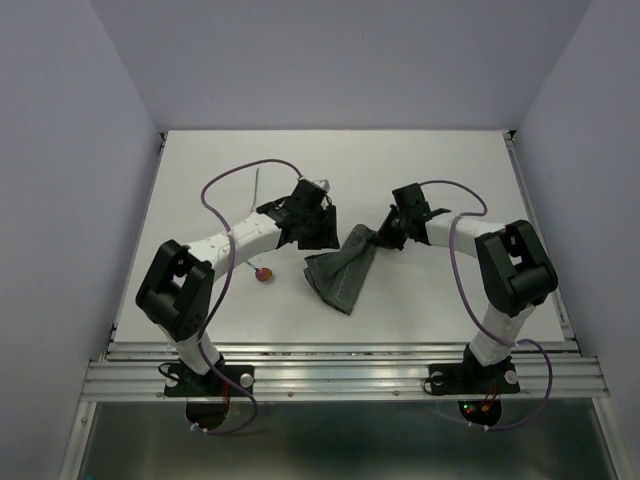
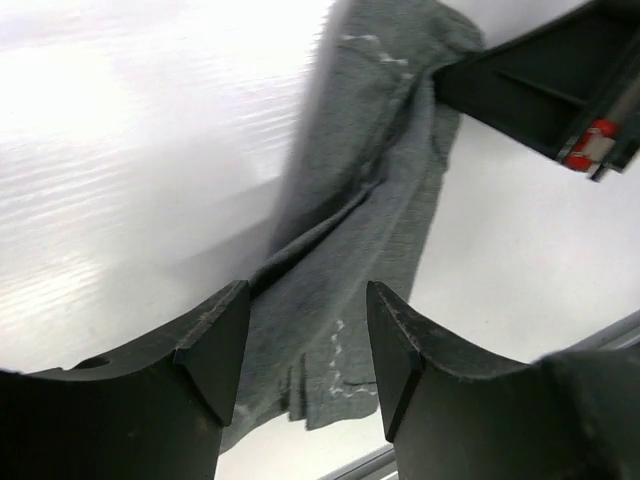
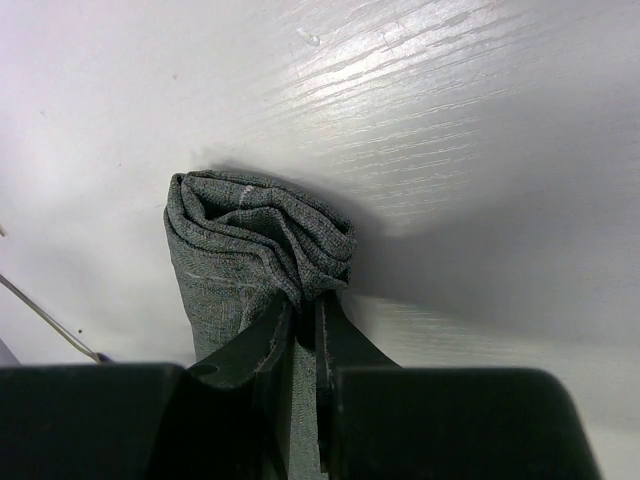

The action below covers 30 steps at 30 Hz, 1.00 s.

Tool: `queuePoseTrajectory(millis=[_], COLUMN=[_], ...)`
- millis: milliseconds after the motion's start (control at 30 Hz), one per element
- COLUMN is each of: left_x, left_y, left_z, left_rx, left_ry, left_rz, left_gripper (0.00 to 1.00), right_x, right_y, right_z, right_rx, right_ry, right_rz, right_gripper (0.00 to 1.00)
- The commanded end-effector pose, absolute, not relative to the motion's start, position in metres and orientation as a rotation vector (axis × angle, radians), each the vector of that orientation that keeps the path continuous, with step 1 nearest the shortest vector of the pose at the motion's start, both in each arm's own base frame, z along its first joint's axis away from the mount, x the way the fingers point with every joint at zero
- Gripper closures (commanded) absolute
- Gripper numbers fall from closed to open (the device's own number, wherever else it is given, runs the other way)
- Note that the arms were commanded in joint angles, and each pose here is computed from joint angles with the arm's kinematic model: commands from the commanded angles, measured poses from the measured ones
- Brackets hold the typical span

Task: Fold the napkin into a case and place the utensils inside
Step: Fold the 2/3-rectangle-folded napkin at the center of the board.

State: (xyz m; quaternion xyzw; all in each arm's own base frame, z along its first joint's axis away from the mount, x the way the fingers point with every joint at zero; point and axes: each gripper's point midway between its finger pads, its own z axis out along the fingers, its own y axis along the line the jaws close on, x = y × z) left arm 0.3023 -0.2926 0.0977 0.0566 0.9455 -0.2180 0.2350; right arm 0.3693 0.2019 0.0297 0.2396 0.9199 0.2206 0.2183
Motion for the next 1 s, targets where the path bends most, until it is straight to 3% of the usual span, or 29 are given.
queuePoseTrajectory(millis=[0, 67, 300, 500, 967], left_x=[0.308, 0.306, 0.316, 0.311, 0.257], left_y=[-0.270, -0.265, -0.248, -0.249, -0.301], left_z=[0.091, 0.081, 0.073, 0.058, 0.081], left_rx=[0.000, -0.021, -0.148, -0.114, 0.284], left_ry=[2.572, 2.584, 2.534, 2.587, 2.610], left_rz=[-0.636, -0.684, -0.718, -0.721, -1.132], left_gripper=[0.43, 0.47, 0.82, 1.00, 1.00], right_x=[0.355, 0.355, 0.355, 0.356, 0.356], right_y=[0.183, 0.184, 0.185, 0.185, 0.184], right_z=[-0.001, -0.002, 0.000, 0.002, 0.000], right_rx=[0.711, 0.713, 0.717, 0.720, 0.793], right_ry=[2.613, 2.616, 2.611, 2.607, 2.600], right_rz=[0.480, 0.482, 0.491, 0.492, 0.490], right_gripper=[0.99, 0.99, 0.99, 0.99, 0.99])
